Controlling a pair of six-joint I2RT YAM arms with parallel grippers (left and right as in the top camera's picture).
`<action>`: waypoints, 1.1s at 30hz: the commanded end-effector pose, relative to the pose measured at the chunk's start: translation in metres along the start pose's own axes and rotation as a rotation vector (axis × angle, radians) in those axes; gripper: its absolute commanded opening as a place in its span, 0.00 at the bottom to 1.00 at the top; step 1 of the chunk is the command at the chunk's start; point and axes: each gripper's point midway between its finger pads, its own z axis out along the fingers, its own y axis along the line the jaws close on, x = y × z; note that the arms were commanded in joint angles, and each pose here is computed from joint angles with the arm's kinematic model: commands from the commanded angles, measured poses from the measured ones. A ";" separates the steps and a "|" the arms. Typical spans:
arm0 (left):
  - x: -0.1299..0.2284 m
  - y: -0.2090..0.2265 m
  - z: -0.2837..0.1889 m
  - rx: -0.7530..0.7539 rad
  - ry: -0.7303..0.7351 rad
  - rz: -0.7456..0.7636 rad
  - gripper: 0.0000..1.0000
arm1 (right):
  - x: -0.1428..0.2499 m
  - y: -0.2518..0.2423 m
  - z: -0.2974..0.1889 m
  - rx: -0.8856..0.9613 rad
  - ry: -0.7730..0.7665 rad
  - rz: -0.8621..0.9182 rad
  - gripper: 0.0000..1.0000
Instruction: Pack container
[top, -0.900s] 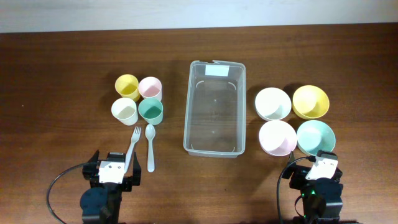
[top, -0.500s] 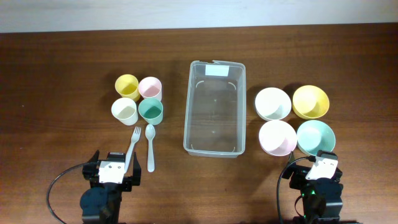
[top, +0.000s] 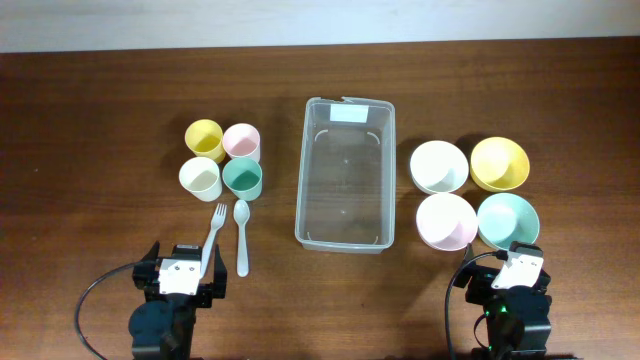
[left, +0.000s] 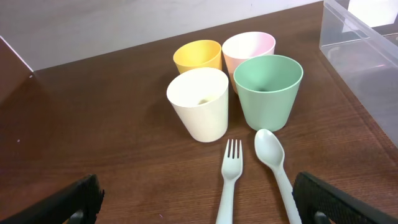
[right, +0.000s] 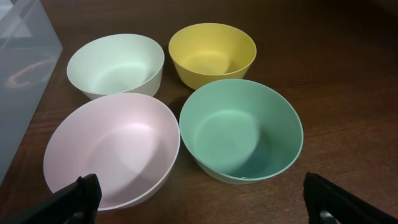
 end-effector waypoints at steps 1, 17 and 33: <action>0.003 -0.002 0.001 0.010 -0.003 -0.017 1.00 | 0.001 -0.003 0.001 0.014 -0.002 0.006 0.99; 0.003 -0.003 0.001 0.011 -0.003 -0.016 1.00 | 0.001 -0.003 0.001 0.014 -0.002 0.006 0.99; 0.003 -0.003 0.001 0.011 -0.003 -0.016 1.00 | -0.036 0.072 -0.018 -0.438 -0.119 0.123 0.99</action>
